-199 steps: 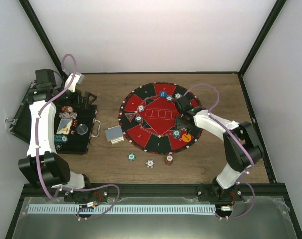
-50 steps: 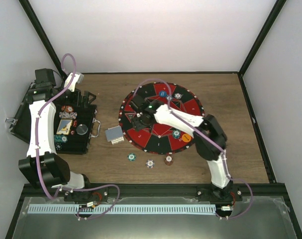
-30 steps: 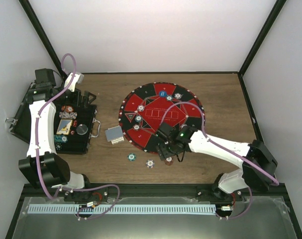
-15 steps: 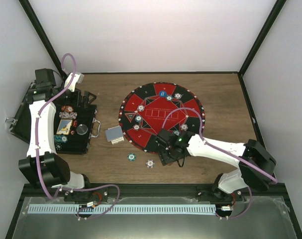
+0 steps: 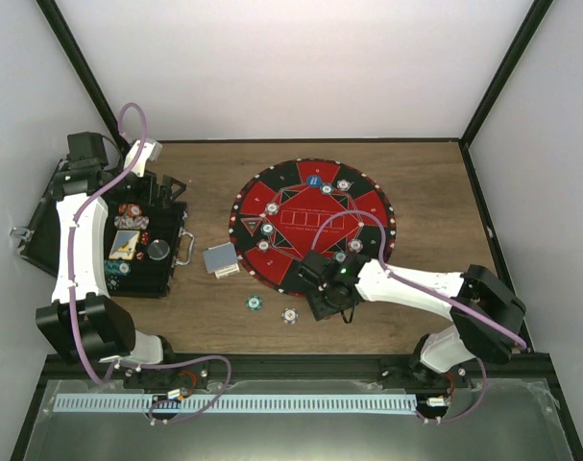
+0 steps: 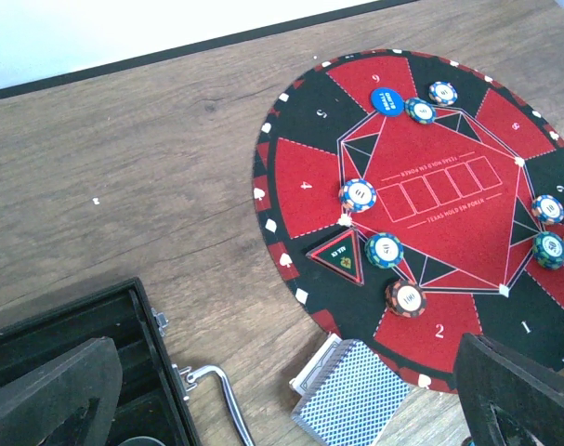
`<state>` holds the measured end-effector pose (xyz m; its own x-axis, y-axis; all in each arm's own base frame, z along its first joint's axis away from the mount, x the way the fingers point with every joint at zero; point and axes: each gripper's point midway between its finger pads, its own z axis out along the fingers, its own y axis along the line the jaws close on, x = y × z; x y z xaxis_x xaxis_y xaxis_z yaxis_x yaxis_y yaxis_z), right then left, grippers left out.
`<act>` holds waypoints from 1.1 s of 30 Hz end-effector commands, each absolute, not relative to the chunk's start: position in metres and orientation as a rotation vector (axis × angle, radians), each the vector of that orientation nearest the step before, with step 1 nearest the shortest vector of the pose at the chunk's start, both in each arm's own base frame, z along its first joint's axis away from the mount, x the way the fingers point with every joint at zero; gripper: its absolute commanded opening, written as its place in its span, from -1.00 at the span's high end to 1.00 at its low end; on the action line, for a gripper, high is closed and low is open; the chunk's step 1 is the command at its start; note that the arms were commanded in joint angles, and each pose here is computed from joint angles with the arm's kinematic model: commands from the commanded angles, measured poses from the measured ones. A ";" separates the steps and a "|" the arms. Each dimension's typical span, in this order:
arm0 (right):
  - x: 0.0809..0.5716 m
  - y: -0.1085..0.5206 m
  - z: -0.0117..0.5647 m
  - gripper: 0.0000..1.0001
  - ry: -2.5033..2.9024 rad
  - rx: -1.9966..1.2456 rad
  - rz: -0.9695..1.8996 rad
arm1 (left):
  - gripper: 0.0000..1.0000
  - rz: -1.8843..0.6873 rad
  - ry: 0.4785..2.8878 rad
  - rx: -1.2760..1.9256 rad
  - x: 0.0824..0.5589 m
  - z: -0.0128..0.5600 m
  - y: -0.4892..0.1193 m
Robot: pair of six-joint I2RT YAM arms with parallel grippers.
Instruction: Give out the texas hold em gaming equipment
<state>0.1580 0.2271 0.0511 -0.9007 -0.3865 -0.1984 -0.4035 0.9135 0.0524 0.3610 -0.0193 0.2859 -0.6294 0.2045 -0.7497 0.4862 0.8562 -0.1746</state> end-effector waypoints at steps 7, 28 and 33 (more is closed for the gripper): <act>0.159 0.232 0.047 -0.21 2.880 -0.614 0.143 | -1.00 -0.442 2.218 0.518 0.363 0.298 -0.017; 0.160 0.230 0.049 0.30 2.871 -0.605 0.140 | -1.00 -0.433 2.219 0.522 0.363 0.298 -0.016; 0.162 0.232 0.059 0.35 2.859 -0.595 0.150 | -1.00 -0.436 2.222 0.522 0.363 0.297 -0.016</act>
